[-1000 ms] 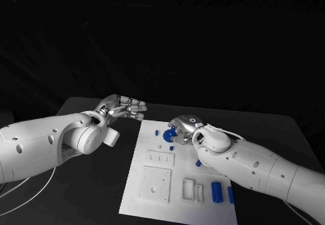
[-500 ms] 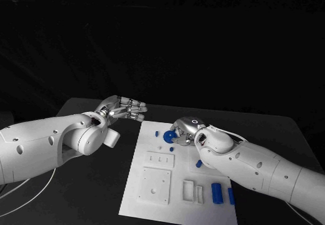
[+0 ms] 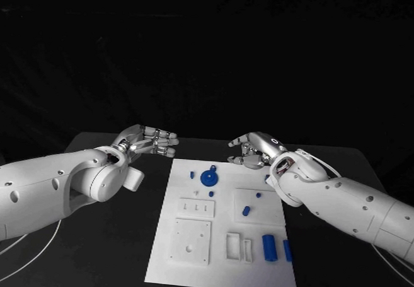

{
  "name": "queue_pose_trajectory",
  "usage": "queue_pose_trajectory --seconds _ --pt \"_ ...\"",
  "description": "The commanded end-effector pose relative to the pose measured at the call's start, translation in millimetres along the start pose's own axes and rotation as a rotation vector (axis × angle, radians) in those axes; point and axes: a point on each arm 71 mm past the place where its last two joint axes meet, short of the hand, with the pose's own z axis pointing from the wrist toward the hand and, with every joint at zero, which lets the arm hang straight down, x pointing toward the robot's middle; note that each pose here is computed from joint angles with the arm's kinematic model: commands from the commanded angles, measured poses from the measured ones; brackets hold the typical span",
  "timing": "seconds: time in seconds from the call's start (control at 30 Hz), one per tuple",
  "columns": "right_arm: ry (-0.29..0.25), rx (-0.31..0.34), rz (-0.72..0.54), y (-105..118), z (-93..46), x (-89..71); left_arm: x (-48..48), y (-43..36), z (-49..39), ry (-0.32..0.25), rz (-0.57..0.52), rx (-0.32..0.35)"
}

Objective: Assemble the parts on the task board

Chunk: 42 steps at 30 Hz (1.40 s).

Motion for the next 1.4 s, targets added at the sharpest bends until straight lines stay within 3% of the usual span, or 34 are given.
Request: queue_pose_trajectory --seconds 0.03,0.4,0.63,0.8,1.4 --pt "0.006 -0.001 0.104 -13 -5.2 -8.7 -0.9 -2.6 0.7 0.019 0.000 0.026" --pt "0.078 0.089 0.099 -84 -24.3 -29.4 -4.7 -3.3 1.5 0.012 0.002 0.062" --pt "0.111 0.174 0.101 -120 -35.3 -27.9 -5.3 -1.9 1.7 0.017 0.000 0.066" --pt "0.148 0.196 0.125 -130 -42.7 -16.3 -5.1 0.3 1.5 0.023 -0.002 0.062" --pt "0.238 0.214 0.180 -134 -54.5 13.2 -6.1 6.0 0.8 0.036 -0.008 0.038"
